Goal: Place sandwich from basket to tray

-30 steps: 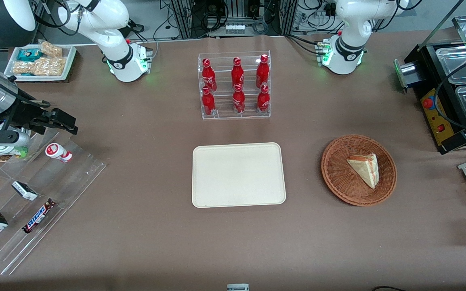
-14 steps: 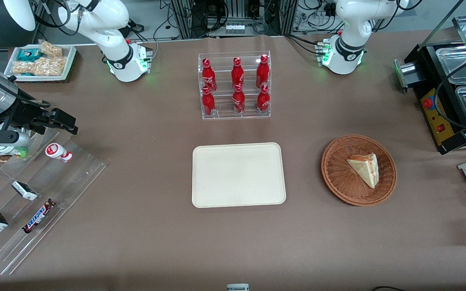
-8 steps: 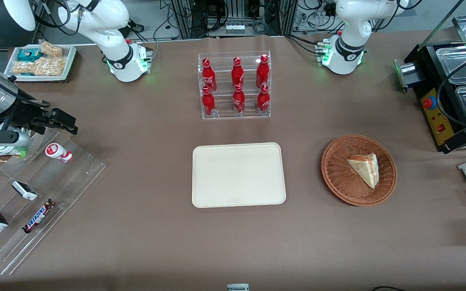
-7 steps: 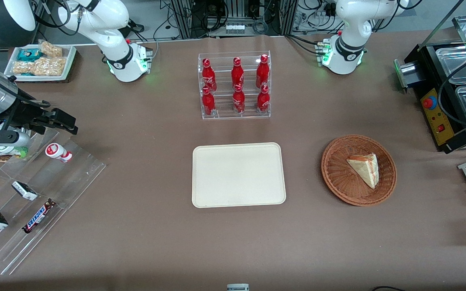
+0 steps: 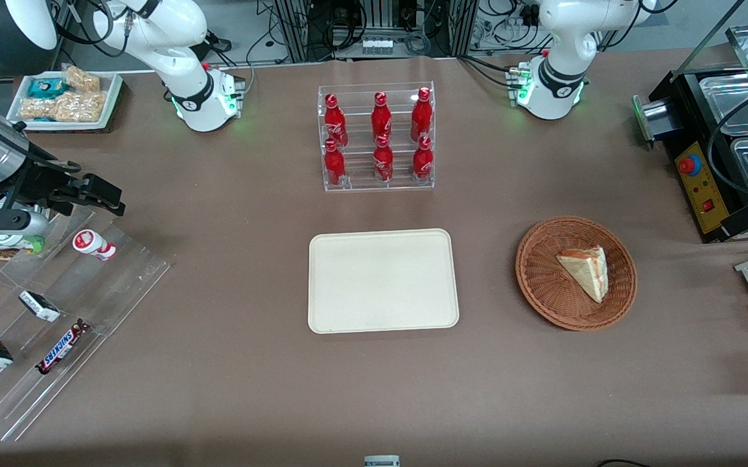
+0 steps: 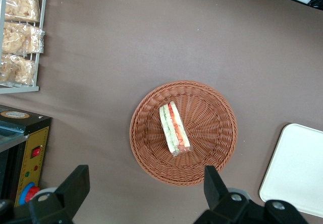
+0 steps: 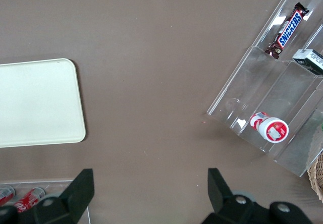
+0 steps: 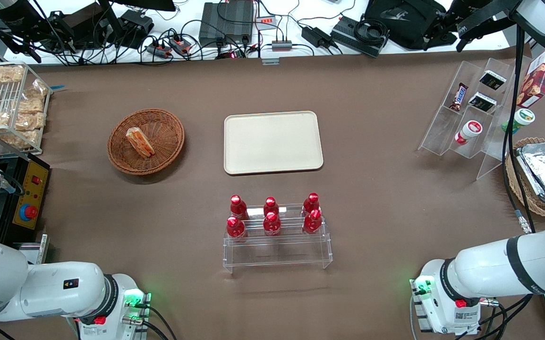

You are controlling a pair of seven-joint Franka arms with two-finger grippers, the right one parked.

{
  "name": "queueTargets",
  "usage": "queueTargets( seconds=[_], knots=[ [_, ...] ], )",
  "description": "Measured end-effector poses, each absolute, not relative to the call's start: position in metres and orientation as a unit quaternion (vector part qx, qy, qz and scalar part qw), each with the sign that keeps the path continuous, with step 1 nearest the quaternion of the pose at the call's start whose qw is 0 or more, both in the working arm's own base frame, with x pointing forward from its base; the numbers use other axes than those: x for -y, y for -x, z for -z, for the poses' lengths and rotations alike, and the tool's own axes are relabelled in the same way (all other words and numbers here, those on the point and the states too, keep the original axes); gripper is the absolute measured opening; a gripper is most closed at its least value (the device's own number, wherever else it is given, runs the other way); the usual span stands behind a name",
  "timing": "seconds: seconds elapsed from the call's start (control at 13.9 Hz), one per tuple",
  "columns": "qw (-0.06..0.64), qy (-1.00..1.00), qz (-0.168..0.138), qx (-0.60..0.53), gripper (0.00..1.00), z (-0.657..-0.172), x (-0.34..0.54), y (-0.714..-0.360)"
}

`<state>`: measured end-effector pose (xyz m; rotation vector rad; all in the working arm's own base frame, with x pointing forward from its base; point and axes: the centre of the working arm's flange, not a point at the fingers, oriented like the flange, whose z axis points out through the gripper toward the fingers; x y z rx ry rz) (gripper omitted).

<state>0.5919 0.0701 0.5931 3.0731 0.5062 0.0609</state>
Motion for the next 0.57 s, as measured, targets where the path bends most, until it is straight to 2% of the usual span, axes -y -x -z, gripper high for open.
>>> queueTargets(
  seconds=[0.36,0.57],
  knots=[
    [0.013,-0.987,-0.008,-0.162,1.00,-0.586,-0.069,-0.591],
    [0.013,-0.988,0.006,-0.156,1.00,-0.545,-0.060,-0.593]
  ],
)
